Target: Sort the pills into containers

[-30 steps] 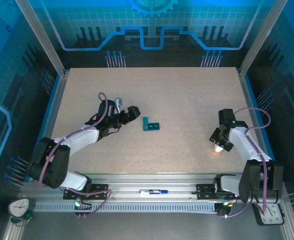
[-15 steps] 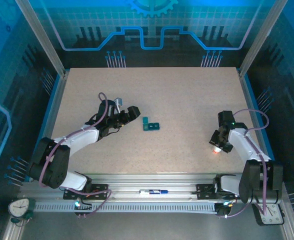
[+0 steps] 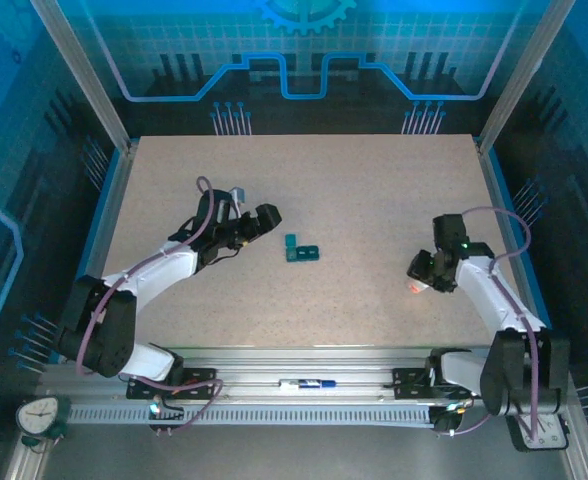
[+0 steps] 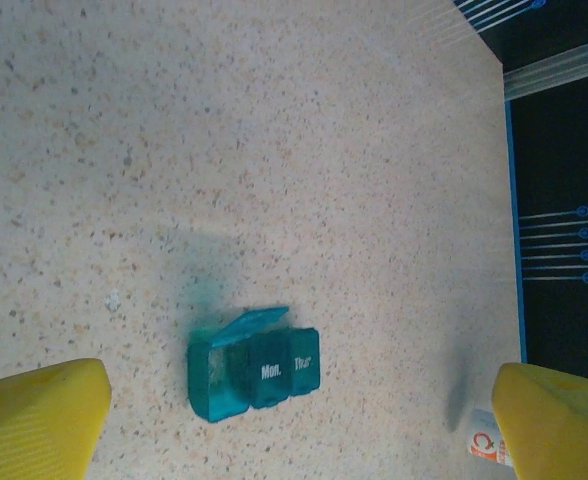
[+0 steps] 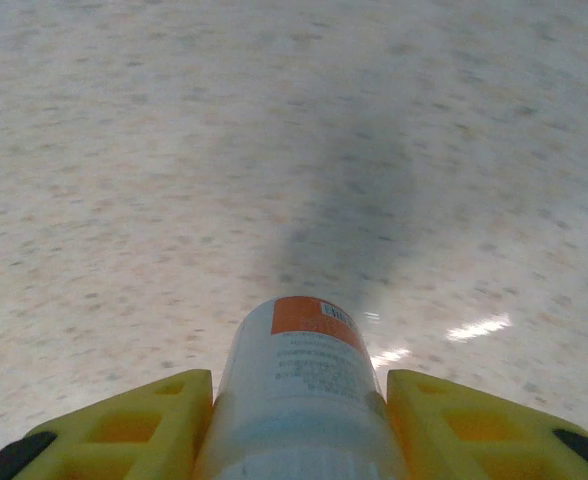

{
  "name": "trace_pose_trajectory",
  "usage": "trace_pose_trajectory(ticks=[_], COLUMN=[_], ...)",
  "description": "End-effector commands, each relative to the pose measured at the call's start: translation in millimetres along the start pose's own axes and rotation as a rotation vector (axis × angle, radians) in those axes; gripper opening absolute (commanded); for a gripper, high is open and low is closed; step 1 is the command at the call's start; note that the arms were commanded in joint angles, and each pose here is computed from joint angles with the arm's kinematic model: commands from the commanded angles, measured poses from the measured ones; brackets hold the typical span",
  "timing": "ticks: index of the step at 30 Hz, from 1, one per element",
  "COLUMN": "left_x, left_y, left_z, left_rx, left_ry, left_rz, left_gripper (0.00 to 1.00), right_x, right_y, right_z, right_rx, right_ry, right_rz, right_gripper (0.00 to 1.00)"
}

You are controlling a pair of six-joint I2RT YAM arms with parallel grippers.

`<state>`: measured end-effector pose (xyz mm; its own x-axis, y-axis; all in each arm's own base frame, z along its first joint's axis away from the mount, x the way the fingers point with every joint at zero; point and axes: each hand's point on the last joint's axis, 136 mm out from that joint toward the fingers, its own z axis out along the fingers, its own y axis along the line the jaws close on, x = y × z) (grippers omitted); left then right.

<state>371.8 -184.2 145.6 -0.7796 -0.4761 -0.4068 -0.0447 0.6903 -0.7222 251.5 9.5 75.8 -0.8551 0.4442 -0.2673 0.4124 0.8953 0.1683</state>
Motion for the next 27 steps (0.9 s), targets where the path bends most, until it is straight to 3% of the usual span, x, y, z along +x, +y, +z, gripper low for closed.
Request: trace_pose_trajectory(ticks=[1, 11, 18, 24, 27], left_x=[-14, -43, -47, -21, -10], left_y=[-3, -27, -57, -77, -80], left_z=[-4, -7, 3, 5, 5], left_rx=[-0.042, -0.053, 0.103, 0.309, 0.348], left_ry=[-0.023, -0.065, -0.093, -0.07, -0.107], left_rz=[0.074, 0.356, 0.573, 0.736, 0.799], left_gripper=[0.99, 0.99, 0.99, 0.99, 0.99], right_x=[-19, -51, -65, -66, -65], right_y=[47, 163, 232, 278, 295], right_z=[-10, -26, -39, -48, -57], right_rx=[-0.092, -0.288, -0.432, -0.536, -0.596], right_ry=[-0.037, -0.062, -0.023, 0.027, 0.05], right_rz=[-0.148, -0.42, -0.515, -0.6, -0.635], right_gripper=[0.38, 0.39, 0.39, 0.39, 0.39])
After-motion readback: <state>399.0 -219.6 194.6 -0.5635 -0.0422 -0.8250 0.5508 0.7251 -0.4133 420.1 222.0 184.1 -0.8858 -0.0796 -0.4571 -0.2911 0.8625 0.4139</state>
